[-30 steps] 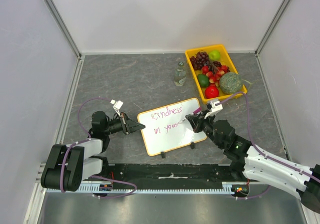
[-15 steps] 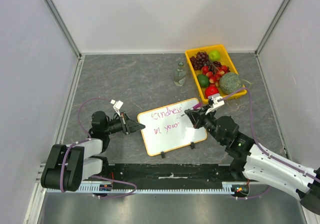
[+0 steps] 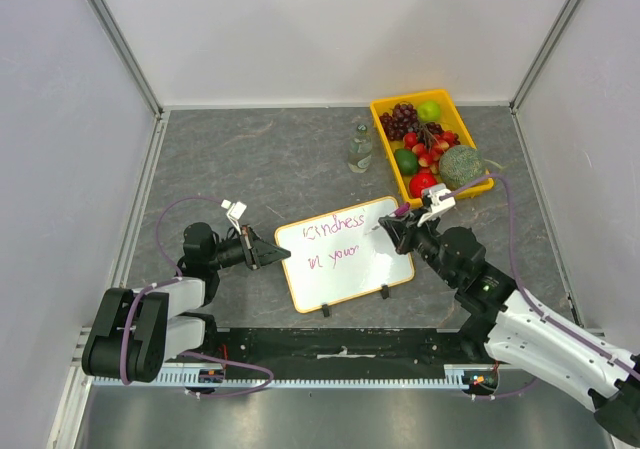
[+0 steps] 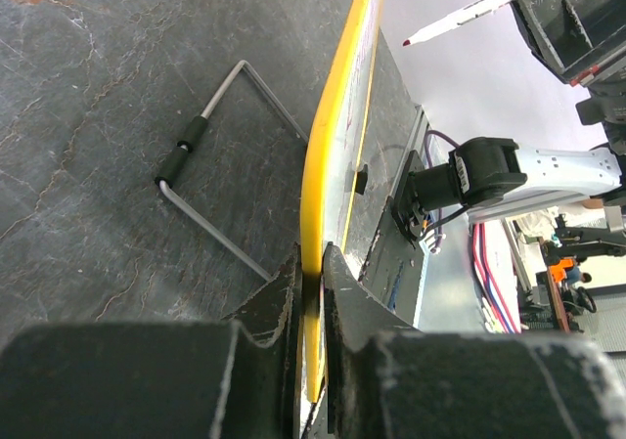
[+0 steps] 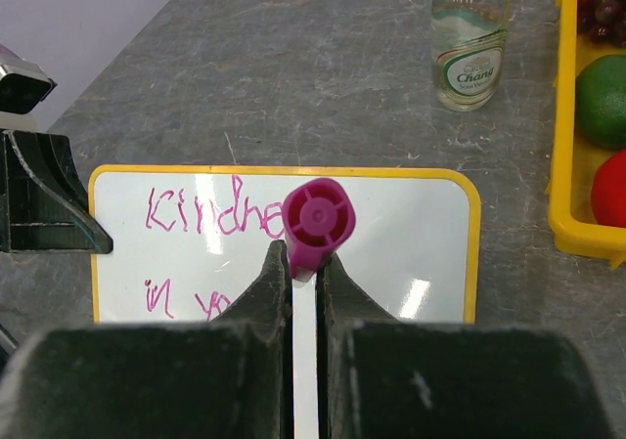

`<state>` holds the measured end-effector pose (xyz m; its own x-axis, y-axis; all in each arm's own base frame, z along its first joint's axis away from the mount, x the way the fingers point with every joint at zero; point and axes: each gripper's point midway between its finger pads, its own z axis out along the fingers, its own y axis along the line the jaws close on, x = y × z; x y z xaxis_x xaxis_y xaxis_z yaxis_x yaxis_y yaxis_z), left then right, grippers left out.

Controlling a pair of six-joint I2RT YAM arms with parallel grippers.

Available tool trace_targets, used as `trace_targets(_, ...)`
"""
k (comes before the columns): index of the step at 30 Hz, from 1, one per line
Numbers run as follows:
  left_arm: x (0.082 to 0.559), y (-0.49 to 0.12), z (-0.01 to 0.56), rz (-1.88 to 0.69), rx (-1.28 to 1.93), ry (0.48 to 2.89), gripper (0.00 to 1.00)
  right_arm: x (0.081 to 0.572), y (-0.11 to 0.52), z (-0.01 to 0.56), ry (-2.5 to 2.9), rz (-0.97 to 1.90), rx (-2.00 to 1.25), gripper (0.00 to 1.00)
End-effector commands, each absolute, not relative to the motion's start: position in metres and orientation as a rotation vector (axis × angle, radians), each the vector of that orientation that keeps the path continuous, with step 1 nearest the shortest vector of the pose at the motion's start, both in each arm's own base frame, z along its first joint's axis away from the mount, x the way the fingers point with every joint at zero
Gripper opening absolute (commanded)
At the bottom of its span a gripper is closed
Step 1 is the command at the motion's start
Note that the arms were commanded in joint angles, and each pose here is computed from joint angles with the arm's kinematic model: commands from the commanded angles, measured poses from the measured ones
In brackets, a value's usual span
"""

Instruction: Write a sentence on the whiteboard

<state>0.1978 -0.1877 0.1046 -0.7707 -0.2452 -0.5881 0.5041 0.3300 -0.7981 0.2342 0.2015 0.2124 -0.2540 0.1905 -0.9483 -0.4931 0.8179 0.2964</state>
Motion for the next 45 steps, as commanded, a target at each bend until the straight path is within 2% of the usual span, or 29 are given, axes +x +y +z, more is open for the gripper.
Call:
trace_targets(1,0.202,-0.188,0.105,-1.485,0.232,1.952,0.02,0.237,0.202,0.222,1.681,0.648,-0.245,0.00)
trace_targets(16,0.202,-0.188,0.105,-1.486,0.230,1.952,0.02,0.243,0.203,0.190,1.742,0.614,-0.241,0.00)
trace_targets(34,0.202,-0.188,0.105,-1.486,0.233,1.952,0.02,0.222,0.197,0.159,1.819,0.640,-0.282,0.00)
trace_targets(45,0.203,-0.188,0.104,-1.485,0.228,1.954,0.02,0.221,0.193,0.160,1.811,0.643,-0.260,0.00)
